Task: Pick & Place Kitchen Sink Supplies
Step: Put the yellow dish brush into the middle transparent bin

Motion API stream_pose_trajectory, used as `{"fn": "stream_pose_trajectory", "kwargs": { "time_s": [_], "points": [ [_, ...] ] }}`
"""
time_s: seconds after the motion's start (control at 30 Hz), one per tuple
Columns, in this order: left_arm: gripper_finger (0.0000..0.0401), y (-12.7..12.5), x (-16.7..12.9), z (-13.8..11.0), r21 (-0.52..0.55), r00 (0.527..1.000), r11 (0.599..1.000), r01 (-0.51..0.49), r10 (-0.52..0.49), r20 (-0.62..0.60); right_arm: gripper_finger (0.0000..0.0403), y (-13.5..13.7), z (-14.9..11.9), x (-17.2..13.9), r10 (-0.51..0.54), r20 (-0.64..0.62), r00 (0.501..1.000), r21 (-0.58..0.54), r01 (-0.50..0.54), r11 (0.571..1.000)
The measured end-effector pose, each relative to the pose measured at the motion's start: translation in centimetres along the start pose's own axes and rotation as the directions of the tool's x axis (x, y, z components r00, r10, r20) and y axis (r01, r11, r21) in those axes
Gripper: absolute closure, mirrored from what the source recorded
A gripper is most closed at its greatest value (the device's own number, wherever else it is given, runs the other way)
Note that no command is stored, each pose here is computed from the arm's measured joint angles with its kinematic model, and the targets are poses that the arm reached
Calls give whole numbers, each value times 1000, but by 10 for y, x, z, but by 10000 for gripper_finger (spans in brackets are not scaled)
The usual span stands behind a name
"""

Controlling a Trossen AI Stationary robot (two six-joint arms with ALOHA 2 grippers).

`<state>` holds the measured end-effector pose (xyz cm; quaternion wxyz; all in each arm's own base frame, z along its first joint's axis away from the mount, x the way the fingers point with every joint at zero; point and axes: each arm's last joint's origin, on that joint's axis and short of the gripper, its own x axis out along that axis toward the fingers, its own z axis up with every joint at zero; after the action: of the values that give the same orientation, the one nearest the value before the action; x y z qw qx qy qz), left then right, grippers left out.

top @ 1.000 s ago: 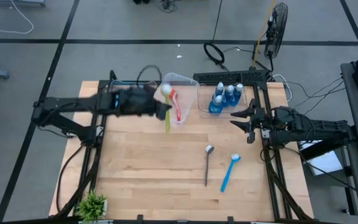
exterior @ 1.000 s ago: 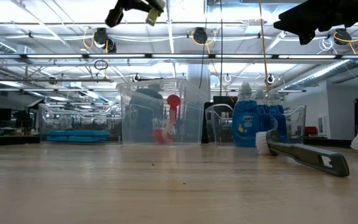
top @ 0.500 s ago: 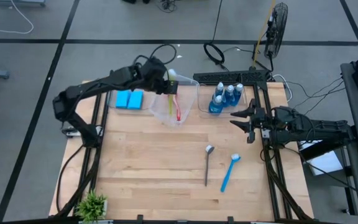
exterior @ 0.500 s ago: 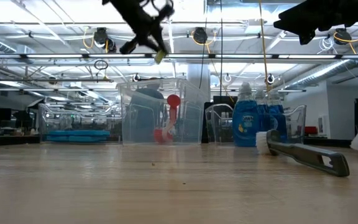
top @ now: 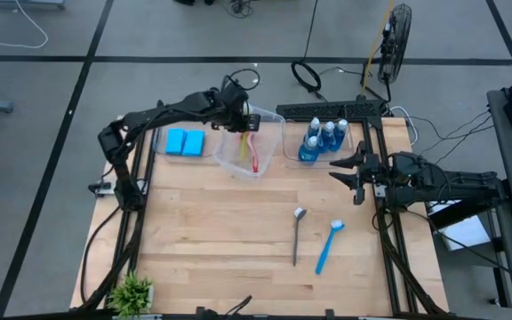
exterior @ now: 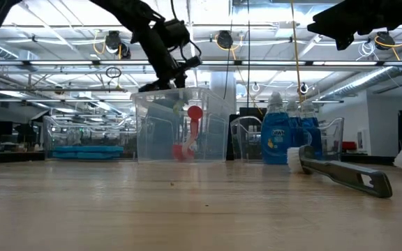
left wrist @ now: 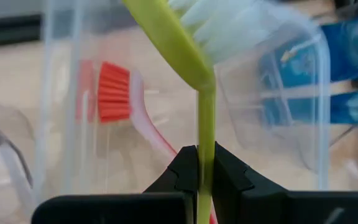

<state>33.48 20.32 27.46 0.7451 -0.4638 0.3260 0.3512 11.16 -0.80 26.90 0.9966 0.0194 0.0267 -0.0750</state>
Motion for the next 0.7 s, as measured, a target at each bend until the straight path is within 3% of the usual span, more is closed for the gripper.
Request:
{"fn": "stream_pose_trajectory", "kwargs": {
  "time_s": [0.7],
  "points": [
    [377, 9, 47, -10, -1, 987, 1000, -30, 29, -160, 273, 0, 0, 0, 0, 0, 1000, 0, 0, 1000]
  ]
}}
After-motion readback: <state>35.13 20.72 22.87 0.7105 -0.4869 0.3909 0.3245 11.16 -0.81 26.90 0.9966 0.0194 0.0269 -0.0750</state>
